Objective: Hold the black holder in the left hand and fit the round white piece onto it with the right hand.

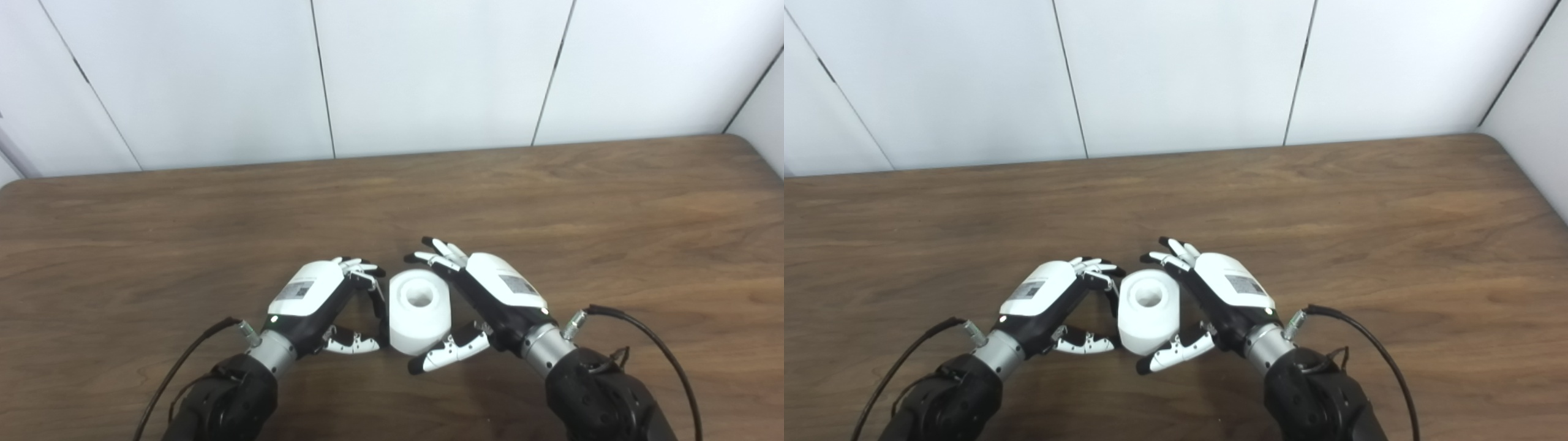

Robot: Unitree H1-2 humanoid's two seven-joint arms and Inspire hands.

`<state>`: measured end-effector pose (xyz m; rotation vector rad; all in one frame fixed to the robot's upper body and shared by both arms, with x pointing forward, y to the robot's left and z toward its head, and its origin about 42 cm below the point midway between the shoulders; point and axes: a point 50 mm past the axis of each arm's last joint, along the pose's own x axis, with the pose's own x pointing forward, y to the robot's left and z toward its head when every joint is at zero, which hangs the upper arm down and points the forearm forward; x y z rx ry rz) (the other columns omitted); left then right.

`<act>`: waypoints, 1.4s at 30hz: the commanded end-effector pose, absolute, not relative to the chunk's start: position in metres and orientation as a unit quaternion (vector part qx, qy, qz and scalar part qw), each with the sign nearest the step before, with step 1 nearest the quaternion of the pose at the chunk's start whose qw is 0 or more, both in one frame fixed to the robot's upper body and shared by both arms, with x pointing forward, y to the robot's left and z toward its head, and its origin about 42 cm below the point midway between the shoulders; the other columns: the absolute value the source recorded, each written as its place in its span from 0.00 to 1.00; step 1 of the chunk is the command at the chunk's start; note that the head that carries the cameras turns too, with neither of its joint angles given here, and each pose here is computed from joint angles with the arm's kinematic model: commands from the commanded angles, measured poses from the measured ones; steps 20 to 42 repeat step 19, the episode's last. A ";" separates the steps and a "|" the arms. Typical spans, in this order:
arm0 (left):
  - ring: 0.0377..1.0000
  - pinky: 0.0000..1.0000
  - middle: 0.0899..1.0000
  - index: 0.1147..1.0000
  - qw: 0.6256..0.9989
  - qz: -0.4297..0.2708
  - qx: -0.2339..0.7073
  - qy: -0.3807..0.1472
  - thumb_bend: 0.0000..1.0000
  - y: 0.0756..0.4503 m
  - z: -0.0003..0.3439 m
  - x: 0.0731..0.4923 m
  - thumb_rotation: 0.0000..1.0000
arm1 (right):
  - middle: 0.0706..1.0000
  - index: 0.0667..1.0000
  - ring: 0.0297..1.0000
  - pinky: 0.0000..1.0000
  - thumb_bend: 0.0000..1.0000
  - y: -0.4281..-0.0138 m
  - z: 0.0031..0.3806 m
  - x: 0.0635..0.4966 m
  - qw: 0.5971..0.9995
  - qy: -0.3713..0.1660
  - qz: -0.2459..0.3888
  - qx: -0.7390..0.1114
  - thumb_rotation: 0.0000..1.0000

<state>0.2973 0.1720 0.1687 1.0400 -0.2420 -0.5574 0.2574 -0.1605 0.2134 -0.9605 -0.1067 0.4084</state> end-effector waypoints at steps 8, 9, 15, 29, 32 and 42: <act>0.91 0.98 0.83 0.41 0.823 -0.249 0.490 -0.145 0.52 0.170 0.181 0.304 0.04 | 1.00 0.96 1.00 0.89 1.00 -0.161 0.230 0.258 0.869 -0.079 0.185 -0.452 0.44; 0.91 0.98 0.84 0.41 0.823 -0.250 0.490 -0.145 0.52 0.170 0.180 0.304 0.04 | 1.00 0.98 1.00 0.90 1.00 -0.162 0.232 0.257 0.870 -0.080 0.186 -0.450 0.46; 0.92 0.99 0.84 0.41 0.824 -0.251 0.487 -0.142 0.52 0.170 0.178 0.307 0.04 | 1.00 1.00 1.00 0.95 1.00 -0.165 0.244 0.257 0.869 -0.087 0.194 -0.446 0.53; 0.91 0.97 0.83 0.41 0.823 -0.250 0.490 -0.144 0.52 0.170 0.175 0.310 0.04 | 1.00 1.00 1.00 0.98 1.00 -0.168 0.255 0.254 0.865 -0.102 0.191 -0.453 0.57; 0.91 0.97 0.83 0.41 0.823 -0.250 0.490 -0.144 0.52 0.170 0.175 0.310 0.04 | 1.00 1.00 1.00 0.98 1.00 -0.168 0.255 0.254 0.865 -0.102 0.191 -0.453 0.57; 0.91 0.97 0.83 0.41 0.823 -0.250 0.490 -0.144 0.52 0.170 0.175 0.310 0.04 | 1.00 1.00 1.00 0.98 1.00 -0.168 0.255 0.254 0.865 -0.102 0.191 -0.453 0.57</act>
